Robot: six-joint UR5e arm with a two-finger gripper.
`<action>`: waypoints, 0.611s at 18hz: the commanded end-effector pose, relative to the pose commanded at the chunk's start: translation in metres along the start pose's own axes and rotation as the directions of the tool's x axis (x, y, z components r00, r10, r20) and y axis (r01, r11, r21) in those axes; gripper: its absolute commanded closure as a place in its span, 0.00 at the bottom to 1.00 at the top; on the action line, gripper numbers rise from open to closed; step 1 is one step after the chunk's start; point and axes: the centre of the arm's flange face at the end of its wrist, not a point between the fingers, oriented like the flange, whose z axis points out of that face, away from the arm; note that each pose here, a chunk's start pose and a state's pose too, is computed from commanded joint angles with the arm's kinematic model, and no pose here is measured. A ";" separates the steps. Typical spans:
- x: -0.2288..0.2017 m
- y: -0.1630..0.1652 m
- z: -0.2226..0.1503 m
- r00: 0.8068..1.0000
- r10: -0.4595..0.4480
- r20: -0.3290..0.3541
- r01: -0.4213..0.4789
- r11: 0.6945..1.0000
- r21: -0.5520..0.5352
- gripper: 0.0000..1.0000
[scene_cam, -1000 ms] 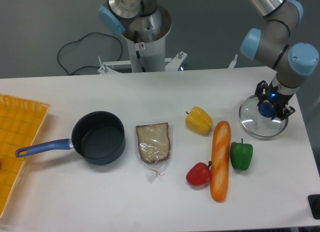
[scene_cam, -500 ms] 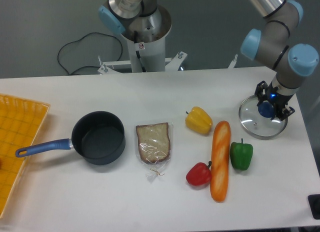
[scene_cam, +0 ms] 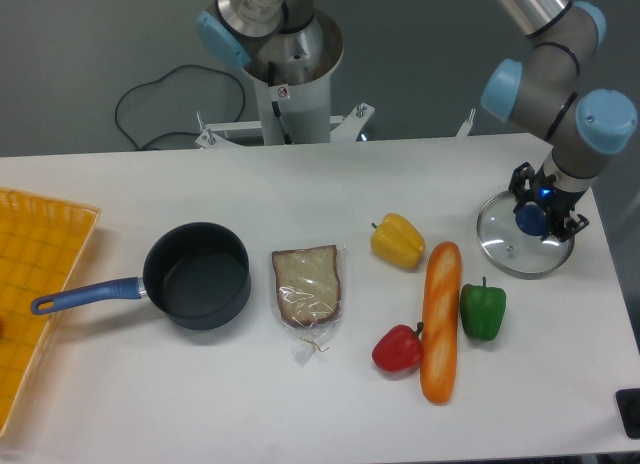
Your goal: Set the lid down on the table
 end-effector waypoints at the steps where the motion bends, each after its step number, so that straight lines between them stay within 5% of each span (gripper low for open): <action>1: 0.000 0.000 0.000 1.000 0.000 0.004 0.000 1.000 -0.001 0.53; 11: 0.001 0.000 0.004 1.000 0.001 0.007 -0.001 1.000 -0.004 0.47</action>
